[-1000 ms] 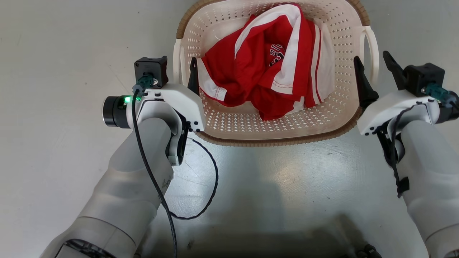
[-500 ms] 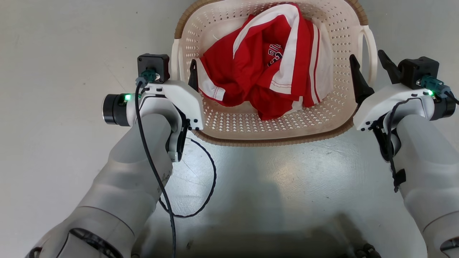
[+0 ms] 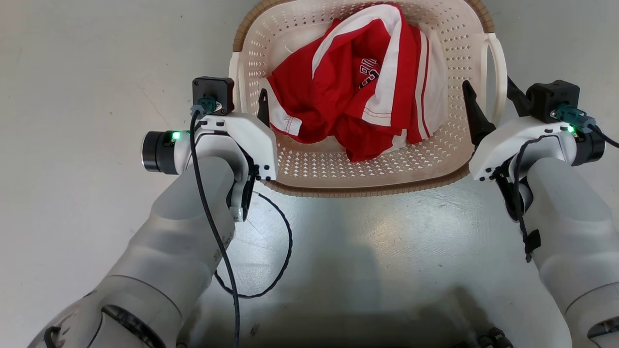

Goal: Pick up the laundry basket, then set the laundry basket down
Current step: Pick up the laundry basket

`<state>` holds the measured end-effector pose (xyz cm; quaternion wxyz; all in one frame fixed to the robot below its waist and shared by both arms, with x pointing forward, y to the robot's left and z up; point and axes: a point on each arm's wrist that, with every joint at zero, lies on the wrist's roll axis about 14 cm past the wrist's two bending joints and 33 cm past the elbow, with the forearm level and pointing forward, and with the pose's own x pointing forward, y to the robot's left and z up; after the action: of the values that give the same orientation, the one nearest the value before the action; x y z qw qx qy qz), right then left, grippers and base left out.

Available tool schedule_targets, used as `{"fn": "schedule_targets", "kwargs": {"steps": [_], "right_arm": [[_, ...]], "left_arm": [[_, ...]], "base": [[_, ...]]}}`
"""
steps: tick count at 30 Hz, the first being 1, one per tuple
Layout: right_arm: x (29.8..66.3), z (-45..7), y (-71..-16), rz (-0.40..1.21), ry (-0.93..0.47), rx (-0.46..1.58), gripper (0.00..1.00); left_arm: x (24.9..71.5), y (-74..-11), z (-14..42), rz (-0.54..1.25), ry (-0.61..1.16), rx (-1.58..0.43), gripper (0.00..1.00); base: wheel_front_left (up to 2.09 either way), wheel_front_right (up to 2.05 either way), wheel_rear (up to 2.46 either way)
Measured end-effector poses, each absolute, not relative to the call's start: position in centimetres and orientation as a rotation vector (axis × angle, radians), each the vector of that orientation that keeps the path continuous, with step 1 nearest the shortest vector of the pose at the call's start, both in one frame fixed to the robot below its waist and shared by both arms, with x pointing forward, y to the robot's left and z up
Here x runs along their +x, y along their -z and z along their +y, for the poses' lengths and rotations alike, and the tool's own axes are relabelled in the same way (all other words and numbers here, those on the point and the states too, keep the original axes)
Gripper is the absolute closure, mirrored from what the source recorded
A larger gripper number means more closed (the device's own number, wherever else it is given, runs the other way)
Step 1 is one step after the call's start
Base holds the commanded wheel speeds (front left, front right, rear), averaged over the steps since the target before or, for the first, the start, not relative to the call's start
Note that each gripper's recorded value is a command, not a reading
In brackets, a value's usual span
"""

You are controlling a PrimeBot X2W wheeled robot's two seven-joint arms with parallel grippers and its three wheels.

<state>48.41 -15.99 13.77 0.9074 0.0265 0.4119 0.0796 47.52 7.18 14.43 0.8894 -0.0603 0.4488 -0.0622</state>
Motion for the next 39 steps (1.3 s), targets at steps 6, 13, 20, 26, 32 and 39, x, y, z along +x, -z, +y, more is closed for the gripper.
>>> {"fn": "schedule_targets", "kwargs": {"steps": [6,13,20,26,32,39], "right_arm": [[48.1,-15.6,-13.6,0.859,-0.181,0.051,1.0],[47.6,-15.4,-13.6,0.879,-0.189,0.038,1.0],[47.0,-14.9,-14.5,0.893,-0.197,0.043,1.0],[46.6,-14.7,-16.5,0.892,-0.19,0.052,1.0],[44.6,-14.5,-18.9,0.945,-0.189,0.06,1.0],[42.7,-14.7,-22.4,0.967,-0.174,0.073,1.0]], "left_arm": [[47.8,-14.6,6.8,0.928,0.149,-0.121,1.0],[47.5,-14.8,7.2,0.937,0.146,-0.102,1.0],[47.1,-15.8,7.4,0.947,0.148,-0.086,1.0],[46.5,-17.6,7.3,0.946,0.154,-0.089,1.0],[44.1,-19.5,7.3,1.005,0.168,-0.098,1.0],[41.9,-22.5,6.7,1.015,0.203,-0.111,1.0]], "base": [[0.0,0.0,0.0],[0.0,0.0,0.0],[0.0,0.0,0.0],[0.0,0.0,0.0],[0.0,0.0,0.0],[0.0,0.0,0.0]]}}
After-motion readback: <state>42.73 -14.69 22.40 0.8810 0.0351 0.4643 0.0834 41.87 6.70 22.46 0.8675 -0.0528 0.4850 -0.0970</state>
